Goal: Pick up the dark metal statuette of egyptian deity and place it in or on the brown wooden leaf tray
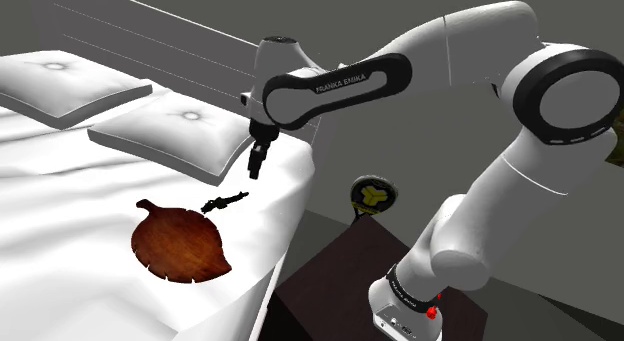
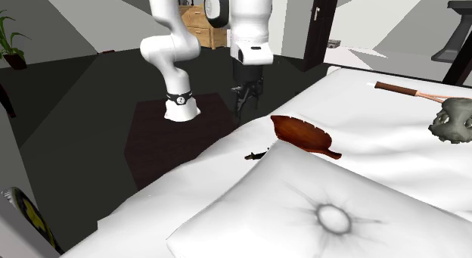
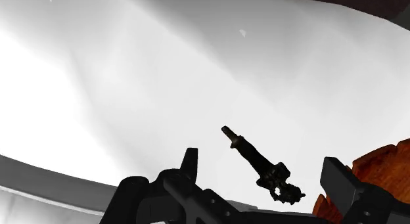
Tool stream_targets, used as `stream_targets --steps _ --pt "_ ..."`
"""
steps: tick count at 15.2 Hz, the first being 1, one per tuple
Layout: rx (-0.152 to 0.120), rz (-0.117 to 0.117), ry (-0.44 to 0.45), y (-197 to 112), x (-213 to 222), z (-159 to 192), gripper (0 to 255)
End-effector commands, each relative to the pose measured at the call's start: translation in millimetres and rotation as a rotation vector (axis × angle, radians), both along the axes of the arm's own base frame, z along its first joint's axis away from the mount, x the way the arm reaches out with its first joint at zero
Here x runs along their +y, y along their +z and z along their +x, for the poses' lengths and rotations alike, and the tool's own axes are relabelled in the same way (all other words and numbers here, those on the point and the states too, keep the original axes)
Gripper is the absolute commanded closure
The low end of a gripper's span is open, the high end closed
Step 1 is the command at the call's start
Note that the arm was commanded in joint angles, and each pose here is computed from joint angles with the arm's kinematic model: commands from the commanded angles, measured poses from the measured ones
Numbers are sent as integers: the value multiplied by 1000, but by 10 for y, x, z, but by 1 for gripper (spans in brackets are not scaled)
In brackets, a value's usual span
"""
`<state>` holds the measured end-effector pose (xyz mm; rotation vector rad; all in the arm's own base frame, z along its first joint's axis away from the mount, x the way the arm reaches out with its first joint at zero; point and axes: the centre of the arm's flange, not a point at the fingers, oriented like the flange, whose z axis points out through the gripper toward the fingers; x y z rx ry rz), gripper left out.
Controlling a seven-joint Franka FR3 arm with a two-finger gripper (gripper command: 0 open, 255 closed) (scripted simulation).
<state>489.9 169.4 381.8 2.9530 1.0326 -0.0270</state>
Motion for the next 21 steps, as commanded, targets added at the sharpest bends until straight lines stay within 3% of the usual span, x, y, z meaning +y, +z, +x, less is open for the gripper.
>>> stream_targets --steps 1,9,16,21 --pt "3 -1 61 -203 150 103 0" --pt "19 -10 285 -910 834 337 0" --pt "19 -10 285 -1280 821 328 0" --pt "19 -10 285 -1310 820 327 0"
